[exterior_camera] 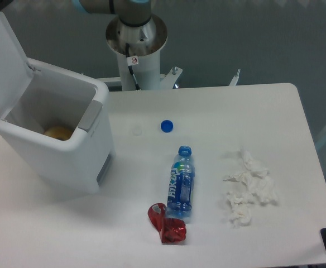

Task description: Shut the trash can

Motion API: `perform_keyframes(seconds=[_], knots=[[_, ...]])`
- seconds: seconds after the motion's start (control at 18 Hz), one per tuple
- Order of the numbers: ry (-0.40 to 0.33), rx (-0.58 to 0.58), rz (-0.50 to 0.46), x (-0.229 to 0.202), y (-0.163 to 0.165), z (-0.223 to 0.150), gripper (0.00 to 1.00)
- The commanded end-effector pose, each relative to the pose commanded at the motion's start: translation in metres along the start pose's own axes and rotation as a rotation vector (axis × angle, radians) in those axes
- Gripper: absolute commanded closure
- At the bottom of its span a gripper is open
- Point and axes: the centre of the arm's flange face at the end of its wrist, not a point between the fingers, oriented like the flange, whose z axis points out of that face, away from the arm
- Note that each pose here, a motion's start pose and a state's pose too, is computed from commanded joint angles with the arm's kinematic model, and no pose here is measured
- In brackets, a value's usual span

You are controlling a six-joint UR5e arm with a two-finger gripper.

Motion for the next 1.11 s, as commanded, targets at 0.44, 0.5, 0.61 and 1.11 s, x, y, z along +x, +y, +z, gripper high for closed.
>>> perform_keyframes(seconds=[0.44,0.5,0.61,1.11], knots=[[-0.066,-0.026,-0.004,-0.007,0.004,-0.002,0.93],[-0.070,-0.029,-0.005,-0.008,0.004,-0.001,0.93],[-0.073,-0.036,-0.006,-0.009,0.005,0.002,0.93],[-0.139,-0.055,-0.036,-0.030,0.009,0.003,0.92]])
